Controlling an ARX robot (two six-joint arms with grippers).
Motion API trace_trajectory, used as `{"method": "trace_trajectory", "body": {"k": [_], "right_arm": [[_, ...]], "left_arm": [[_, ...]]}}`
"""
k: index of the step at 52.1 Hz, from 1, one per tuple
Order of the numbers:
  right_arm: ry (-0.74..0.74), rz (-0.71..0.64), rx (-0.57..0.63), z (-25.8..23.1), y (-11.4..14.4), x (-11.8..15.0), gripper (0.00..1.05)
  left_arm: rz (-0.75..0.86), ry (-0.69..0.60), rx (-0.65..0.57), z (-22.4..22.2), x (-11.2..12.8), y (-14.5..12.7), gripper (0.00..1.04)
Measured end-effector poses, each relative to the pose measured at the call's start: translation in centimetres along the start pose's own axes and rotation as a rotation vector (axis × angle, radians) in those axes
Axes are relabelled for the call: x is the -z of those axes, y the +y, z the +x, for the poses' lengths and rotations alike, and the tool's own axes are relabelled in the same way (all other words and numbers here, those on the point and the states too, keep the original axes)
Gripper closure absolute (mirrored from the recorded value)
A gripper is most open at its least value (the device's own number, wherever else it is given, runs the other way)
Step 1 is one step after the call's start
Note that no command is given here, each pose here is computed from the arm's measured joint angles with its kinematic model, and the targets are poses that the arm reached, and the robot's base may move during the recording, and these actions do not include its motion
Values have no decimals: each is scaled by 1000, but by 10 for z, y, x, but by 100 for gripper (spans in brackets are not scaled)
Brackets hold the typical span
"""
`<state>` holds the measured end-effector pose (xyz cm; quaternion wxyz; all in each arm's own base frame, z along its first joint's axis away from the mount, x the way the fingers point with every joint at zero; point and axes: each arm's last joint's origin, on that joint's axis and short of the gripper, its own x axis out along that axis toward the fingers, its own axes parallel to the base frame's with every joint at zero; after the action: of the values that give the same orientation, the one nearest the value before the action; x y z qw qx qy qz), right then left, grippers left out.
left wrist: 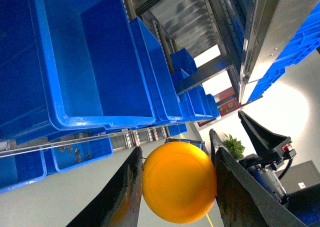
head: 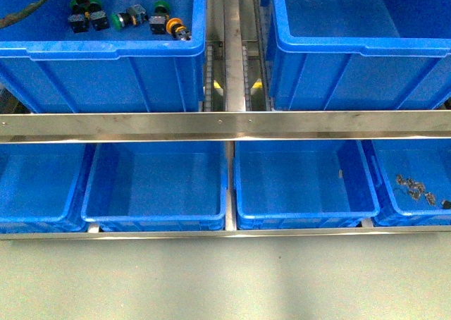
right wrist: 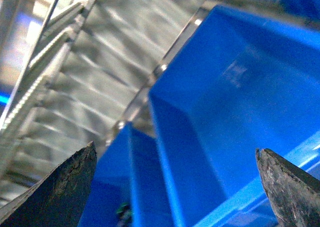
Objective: Pick red and yellow buttons and place in box
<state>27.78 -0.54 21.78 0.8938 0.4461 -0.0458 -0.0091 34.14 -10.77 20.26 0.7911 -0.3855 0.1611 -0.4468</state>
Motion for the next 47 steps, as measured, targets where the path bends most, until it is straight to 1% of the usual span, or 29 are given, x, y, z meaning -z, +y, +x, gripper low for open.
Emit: {"method": "trace_trajectory", "body": {"k": [4, 8, 22, 28, 38, 47], "right_arm": [[32, 147, -79, 5, 0, 7, 7], [74, 230, -161, 9, 4, 18, 7], [364, 315, -384, 7, 22, 77, 7], [413, 323, -397, 6, 23, 86, 7], [414, 326, -396, 6, 22, 87, 7], [414, 326, -396, 6, 23, 87, 7]], "left_arm": [[0, 4, 3, 2, 0, -1, 72], [2, 9, 5, 3, 0, -2, 72], [6, 25, 12, 4, 0, -2, 72], [9, 26, 13, 3, -1, -2, 72], [12, 24, 10, 1, -3, 0, 72], [15, 10, 43, 2, -8, -4, 72]]}}
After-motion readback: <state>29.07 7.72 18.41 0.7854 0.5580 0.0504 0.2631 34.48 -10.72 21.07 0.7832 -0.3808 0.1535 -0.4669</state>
